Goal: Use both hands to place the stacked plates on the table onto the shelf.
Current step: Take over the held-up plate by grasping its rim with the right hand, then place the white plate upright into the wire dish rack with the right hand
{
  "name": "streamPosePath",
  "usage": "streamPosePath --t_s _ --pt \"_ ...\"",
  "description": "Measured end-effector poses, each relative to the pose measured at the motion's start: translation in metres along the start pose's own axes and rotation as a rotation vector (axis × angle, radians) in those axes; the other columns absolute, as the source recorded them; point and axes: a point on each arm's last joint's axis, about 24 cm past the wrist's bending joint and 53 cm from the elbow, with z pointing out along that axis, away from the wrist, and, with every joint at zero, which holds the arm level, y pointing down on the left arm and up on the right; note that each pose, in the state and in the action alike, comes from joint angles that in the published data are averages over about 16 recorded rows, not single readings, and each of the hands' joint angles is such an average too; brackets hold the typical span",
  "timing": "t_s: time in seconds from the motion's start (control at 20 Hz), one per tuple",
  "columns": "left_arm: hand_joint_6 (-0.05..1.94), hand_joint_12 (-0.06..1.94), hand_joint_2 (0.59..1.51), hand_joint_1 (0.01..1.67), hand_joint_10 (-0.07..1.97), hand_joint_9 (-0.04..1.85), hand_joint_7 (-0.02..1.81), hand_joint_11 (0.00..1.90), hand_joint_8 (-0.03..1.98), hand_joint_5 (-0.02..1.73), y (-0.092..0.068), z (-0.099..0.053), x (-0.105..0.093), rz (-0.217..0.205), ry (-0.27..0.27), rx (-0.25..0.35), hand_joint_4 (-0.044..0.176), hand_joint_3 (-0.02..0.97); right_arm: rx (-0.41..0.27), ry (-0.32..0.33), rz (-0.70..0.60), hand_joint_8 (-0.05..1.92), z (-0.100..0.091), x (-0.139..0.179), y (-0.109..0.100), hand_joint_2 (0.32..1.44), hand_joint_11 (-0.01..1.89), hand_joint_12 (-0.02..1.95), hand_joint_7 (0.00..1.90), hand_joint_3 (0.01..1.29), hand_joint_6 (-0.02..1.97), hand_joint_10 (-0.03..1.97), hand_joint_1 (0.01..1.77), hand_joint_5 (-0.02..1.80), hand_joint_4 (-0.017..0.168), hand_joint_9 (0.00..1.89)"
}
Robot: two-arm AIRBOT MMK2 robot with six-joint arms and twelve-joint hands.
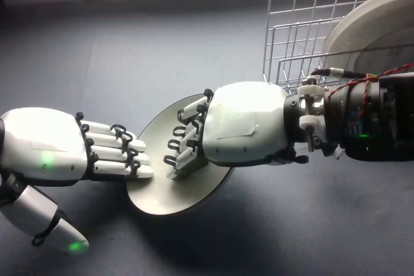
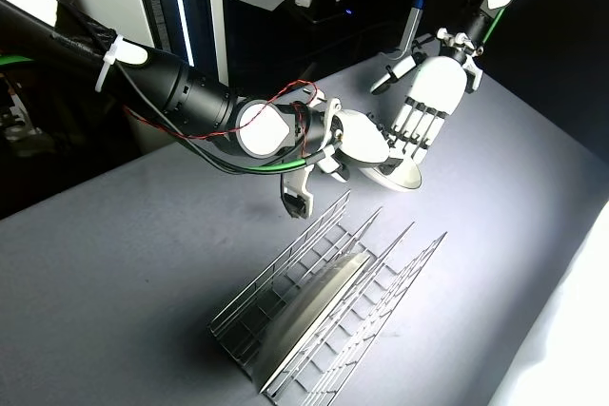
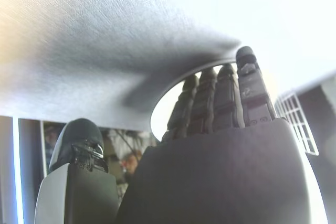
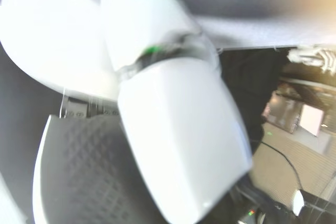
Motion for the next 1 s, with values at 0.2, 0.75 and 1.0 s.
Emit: streamPosePath --t_s 0.2,0.75,1.0 --pt "-0.01 0.02 1.124 0.02 -0.04 -0.02 0.00 0.02 -0.01 0.02 -0.001 -0.007 -0.014 0.013 -0.028 -0.002 -0.004 0.005 -0.018 -0.010 -0.001 0.24 -0.001 -0.003 0.004 1.02 0.54 1.27 0.69 0.01 0.34 0.44 1.59 0.66 0.002 0.68" --pt "0.01 0.01 1.128 0.01 0.00 0.01 0.02 0.02 0.00 0.05 0.000 -0.055 -0.079 0.044 -0.184 -0.018 0.000 0.005 -0.035 -0.072 0.034 0.57 -0.028 -0.031 0.016 0.95 0.92 0.89 0.94 0.01 0.80 0.98 1.44 0.85 0.002 0.90" --pt "0.01 0.01 1.129 0.01 0.01 0.02 0.02 0.02 0.00 0.05 0.003 -0.084 -0.095 0.050 -0.237 -0.027 -0.001 0.005 -0.030 -0.132 0.094 0.63 -0.049 -0.054 0.024 0.96 0.94 0.88 0.99 0.01 0.87 1.01 1.42 0.90 0.000 0.94"
